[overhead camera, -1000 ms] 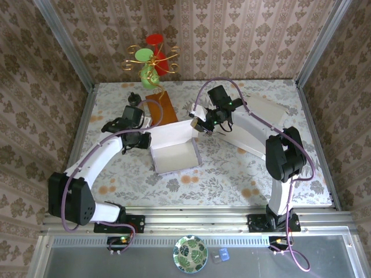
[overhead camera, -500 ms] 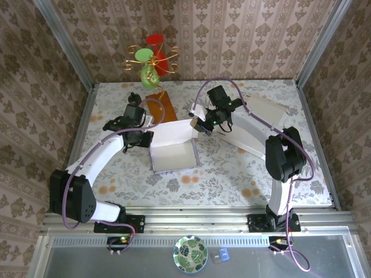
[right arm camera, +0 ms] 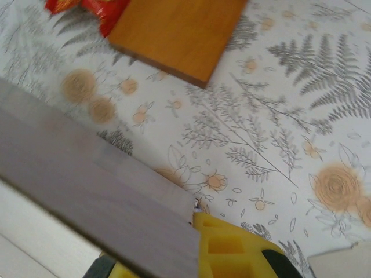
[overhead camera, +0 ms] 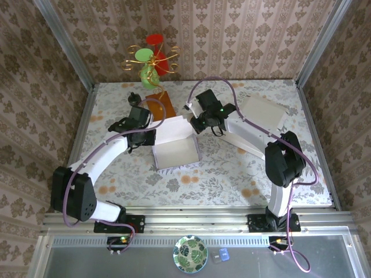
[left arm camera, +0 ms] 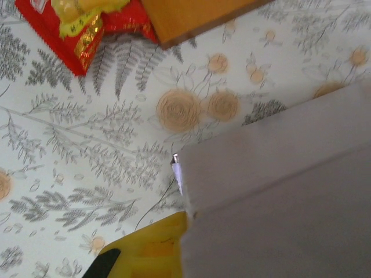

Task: Fold the paper box

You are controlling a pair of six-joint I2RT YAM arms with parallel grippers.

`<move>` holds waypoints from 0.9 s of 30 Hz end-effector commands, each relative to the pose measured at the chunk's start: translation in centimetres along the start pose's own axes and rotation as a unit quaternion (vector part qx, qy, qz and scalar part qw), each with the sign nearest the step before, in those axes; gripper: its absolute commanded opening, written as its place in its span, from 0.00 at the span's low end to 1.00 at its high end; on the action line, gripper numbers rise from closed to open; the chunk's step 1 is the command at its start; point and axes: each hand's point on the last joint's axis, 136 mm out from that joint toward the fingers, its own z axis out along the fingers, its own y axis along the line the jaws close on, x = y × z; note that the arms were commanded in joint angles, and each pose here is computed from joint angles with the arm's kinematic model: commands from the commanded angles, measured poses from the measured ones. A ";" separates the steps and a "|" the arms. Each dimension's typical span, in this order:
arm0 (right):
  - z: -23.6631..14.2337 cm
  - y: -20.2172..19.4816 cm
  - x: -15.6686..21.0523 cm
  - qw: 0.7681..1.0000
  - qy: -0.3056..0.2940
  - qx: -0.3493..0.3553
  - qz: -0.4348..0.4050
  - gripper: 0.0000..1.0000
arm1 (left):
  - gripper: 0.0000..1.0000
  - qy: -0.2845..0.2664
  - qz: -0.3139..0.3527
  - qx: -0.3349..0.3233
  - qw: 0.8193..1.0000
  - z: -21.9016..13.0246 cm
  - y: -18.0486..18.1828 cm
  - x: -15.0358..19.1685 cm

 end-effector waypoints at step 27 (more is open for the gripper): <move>-2.2 0.0 -0.9 0.944 -0.212 0.080 0.239 0.00 | 0.00 -0.174 -0.028 0.136 0.975 2.5 -4.4 -3.3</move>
